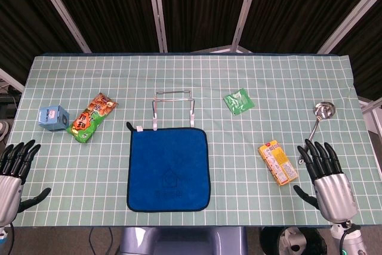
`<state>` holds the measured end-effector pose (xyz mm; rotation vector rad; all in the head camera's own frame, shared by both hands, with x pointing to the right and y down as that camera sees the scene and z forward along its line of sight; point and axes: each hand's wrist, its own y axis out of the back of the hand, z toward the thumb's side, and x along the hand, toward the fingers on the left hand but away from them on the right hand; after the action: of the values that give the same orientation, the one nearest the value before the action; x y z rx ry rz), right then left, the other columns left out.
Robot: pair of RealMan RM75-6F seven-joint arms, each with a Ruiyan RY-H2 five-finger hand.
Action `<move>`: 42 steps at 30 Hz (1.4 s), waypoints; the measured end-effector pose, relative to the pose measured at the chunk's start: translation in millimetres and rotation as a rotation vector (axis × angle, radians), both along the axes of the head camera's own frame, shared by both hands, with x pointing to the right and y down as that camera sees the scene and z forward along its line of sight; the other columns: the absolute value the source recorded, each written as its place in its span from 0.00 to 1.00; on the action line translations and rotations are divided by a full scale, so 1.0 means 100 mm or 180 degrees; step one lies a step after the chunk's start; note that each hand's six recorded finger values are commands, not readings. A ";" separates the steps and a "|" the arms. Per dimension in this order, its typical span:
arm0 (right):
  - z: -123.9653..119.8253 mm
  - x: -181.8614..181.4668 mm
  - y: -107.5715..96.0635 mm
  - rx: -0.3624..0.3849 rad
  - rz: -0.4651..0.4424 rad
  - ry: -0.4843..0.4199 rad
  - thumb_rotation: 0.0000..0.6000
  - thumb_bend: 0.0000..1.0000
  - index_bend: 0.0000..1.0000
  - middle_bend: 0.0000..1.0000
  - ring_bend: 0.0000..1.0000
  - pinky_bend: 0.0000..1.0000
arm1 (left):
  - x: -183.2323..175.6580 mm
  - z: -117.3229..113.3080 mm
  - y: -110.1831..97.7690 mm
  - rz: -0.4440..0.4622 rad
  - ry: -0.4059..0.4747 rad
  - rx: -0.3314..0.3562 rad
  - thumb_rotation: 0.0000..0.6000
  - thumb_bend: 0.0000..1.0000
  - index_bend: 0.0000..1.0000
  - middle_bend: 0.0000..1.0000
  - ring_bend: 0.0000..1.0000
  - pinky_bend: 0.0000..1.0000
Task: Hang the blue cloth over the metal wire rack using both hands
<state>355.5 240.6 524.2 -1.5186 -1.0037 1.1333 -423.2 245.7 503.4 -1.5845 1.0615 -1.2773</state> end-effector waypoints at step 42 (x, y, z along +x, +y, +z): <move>1.45 -2.31 -0.69 -0.0784 -0.2874 0.0028 1.00 0.28 0.00 0.00 0.00 0.00 | -0.14 0.57 -0.17 -0.0259 -0.0480 -0.0359 1.00 0.00 0.00 0.00 0.00 0.00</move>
<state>124.2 171.7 668.9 -1.8616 -0.0924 0.6080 -437.3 228.8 560.2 -1.5136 0.9827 -1.5103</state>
